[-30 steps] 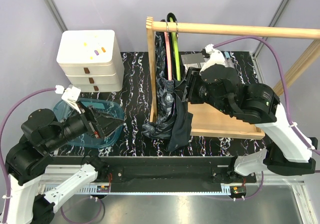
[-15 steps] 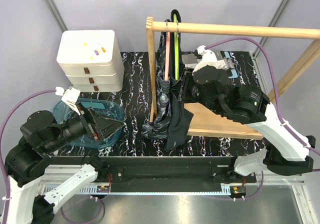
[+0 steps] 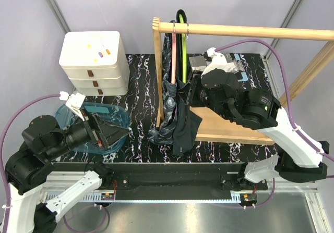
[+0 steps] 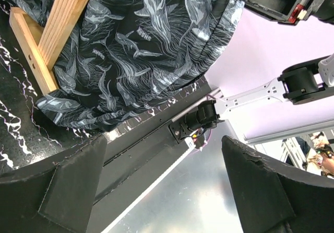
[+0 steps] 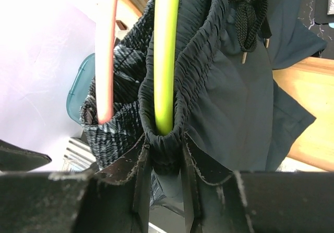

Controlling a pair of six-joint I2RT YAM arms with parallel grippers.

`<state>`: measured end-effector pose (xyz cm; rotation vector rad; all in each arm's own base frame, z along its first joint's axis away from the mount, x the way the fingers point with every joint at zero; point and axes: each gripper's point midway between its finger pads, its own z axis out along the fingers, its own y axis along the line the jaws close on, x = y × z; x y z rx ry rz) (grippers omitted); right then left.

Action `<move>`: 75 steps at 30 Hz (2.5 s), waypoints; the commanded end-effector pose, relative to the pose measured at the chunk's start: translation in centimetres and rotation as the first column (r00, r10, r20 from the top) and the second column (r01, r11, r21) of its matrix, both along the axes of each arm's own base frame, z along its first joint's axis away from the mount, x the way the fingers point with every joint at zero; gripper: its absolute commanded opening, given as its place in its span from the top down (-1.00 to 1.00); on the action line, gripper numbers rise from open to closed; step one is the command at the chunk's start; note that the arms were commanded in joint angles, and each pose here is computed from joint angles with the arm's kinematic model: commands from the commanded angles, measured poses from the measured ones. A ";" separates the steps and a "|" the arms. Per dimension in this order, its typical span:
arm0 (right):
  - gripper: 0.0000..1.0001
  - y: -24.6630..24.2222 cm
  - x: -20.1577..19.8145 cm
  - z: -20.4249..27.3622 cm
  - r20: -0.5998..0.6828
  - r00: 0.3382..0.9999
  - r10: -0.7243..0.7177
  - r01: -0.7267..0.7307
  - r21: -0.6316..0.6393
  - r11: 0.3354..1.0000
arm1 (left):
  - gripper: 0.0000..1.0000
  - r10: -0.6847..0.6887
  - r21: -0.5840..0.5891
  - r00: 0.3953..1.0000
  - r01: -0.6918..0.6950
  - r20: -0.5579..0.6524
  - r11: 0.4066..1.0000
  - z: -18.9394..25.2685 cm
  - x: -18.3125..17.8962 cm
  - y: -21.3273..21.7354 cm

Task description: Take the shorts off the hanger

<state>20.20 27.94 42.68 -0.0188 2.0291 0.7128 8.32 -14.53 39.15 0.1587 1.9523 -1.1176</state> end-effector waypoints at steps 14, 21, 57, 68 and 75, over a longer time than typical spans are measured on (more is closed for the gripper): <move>1.00 -5.0 1.6 3.9 0.073 0.972 -0.224 0.222 0.029 0.975 | -0.89 -0.041 -0.022 0.998 0.042 0.046 0.999 1.8 -0.5 -0.4; 1.00 -5.9 3.8 4.2 0.033 0.966 -0.255 0.254 0.035 0.967 | -0.83 -0.207 -0.073 0.974 0.214 0.098 0.974 4.4 -2.2 -2.3; 1.00 -13.6 -0.9 -4.8 -0.302 0.857 -0.418 0.489 0.218 0.845 | -0.56 -0.357 0.184 0.874 0.312 0.330 0.932 10.9 -2.0 -24.6; 1.00 -14.2 -3.0 -3.9 -0.440 0.810 -0.388 0.544 0.317 0.777 | -0.40 -0.241 0.332 0.921 0.134 0.306 0.934 4.8 1.1 -28.3; 1.00 -14.3 -3.7 -3.8 -0.473 0.799 -0.371 0.551 0.330 0.766 | -0.40 -0.256 0.377 0.919 0.132 0.300 0.917 3.0 1.3 -30.3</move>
